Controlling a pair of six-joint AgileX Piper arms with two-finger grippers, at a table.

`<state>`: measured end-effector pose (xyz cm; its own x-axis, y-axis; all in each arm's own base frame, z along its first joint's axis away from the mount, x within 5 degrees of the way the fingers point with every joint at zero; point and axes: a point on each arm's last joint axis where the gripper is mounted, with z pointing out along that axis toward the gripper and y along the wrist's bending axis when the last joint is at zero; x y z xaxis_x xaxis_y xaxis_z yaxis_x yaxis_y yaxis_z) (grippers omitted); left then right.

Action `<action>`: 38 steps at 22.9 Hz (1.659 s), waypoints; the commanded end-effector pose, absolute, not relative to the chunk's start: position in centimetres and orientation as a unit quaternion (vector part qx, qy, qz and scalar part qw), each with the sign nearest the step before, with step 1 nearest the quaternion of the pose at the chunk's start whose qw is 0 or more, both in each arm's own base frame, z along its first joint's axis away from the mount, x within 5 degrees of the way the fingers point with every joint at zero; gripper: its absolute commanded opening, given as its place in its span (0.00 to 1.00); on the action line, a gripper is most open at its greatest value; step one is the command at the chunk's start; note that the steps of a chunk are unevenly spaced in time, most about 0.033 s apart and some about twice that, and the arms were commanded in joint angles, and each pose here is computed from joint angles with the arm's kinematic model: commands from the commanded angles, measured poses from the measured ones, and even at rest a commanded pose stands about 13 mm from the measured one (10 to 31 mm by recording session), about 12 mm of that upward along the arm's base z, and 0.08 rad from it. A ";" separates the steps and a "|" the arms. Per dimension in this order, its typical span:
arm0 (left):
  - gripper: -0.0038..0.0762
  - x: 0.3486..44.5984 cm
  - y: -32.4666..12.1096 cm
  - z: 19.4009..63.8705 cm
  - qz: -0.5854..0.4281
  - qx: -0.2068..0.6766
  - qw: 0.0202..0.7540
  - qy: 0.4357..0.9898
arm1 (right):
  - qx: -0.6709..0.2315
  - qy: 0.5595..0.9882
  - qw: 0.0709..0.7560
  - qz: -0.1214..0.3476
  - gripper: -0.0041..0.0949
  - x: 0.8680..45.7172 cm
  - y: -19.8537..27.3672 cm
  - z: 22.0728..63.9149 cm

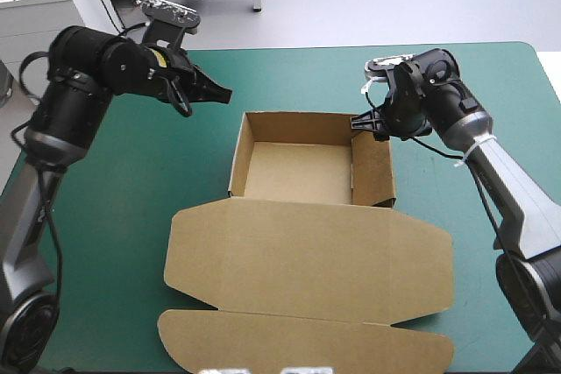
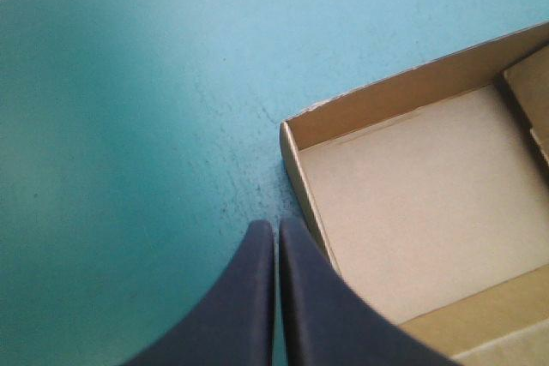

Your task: Fold the box

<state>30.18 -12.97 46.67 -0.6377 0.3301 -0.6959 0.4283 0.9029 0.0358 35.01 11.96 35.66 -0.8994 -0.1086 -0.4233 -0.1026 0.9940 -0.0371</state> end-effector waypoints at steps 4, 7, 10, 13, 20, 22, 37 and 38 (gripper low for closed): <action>0.04 23.1 -10.1 49.9 -0.069 0.227 0.401 0.885 | -0.020 0.983 0.178 0.035 0.49 35.5 10.9 34.2; 0.04 20.4 -9.1 48.6 -0.078 0.229 0.388 0.889 | -0.026 0.985 0.162 0.051 0.49 36.5 11.6 32.6; 0.04 17.8 -8.1 46.8 -0.084 0.228 0.392 0.887 | -0.026 0.990 0.136 0.039 0.49 37.3 11.8 30.7; 0.04 14.7 -6.8 42.4 -0.084 0.229 0.368 0.897 | -0.029 0.993 0.108 0.049 0.48 37.7 12.3 29.2; 0.04 8.2 -4.0 32.3 -0.080 0.229 0.340 0.909 | -0.060 0.991 0.104 0.062 0.46 37.7 12.6 29.1; 0.04 7.2 -3.6 30.8 -0.079 0.230 0.328 0.913 | -0.060 0.991 0.104 0.063 0.37 37.7 12.6 29.1; 0.04 2.3 -1.6 27.9 -0.103 0.220 0.412 0.878 | 0.005 0.983 0.182 0.038 0.02 38.9 6.6 33.6; 0.04 2.3 -1.6 27.9 -0.103 0.220 0.412 0.878 | 0.015 0.981 0.193 0.024 0.02 38.8 5.2 34.2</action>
